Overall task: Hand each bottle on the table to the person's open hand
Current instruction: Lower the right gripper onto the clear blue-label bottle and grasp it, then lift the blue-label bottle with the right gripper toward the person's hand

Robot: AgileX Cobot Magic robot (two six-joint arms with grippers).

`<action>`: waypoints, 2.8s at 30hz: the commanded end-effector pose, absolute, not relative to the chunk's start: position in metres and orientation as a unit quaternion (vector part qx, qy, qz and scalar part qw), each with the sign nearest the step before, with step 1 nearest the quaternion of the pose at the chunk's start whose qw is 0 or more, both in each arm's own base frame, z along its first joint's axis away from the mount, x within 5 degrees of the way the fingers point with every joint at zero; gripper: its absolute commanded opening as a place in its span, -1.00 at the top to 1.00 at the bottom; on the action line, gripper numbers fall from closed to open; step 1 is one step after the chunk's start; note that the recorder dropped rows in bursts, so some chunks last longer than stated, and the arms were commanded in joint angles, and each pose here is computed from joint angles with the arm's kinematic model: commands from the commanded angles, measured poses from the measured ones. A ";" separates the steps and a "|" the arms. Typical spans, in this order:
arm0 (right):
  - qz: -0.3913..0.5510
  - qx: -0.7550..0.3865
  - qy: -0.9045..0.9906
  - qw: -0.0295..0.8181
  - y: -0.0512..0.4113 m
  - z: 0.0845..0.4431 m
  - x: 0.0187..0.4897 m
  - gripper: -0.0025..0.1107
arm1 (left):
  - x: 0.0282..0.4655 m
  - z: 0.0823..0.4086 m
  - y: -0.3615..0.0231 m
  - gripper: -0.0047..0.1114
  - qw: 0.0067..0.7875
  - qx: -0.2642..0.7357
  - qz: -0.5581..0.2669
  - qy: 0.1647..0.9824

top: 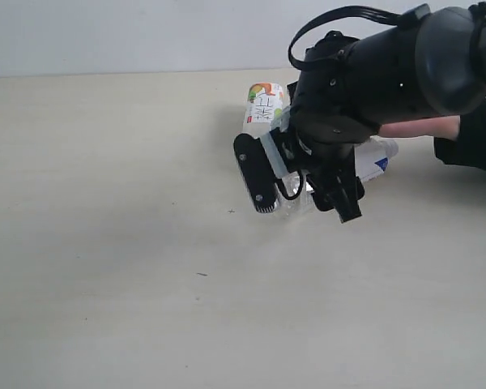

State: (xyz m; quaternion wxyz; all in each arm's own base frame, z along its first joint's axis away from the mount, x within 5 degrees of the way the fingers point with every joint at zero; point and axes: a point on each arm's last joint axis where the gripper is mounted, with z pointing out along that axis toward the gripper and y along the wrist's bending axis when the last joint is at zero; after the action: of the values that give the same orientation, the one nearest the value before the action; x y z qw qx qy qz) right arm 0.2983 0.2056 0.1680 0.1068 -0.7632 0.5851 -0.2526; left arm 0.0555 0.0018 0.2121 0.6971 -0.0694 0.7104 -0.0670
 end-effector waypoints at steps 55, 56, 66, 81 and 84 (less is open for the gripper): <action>-0.237 -0.765 0.587 0.118 0.256 0.162 0.253 0.96 | 0.055 0.213 0.001 0.75 0.700 -0.067 -0.070 0.708; -0.236 -0.764 0.587 0.122 0.258 0.165 0.249 0.96 | 0.055 0.213 0.001 0.75 0.700 -0.067 -0.070 0.708; -0.311 -0.777 0.541 0.087 0.277 0.183 0.201 0.96 | 0.055 0.213 0.001 0.75 0.700 -0.067 -0.070 0.708; -0.305 -0.669 0.651 0.190 0.316 0.262 0.196 0.96 | 0.055 0.213 0.001 0.75 0.700 -0.067 -0.070 0.708; -0.279 -0.609 0.714 0.202 0.304 0.268 0.207 0.96 | 0.055 0.213 0.001 0.75 0.700 -0.067 -0.070 0.708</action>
State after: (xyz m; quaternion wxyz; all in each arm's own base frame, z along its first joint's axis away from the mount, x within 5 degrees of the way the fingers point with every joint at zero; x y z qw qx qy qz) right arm 0.1970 0.3145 0.2559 0.1851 -0.6575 0.6703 -0.2901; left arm 0.0555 0.0018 0.2121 0.6971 -0.0694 0.7104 -0.0670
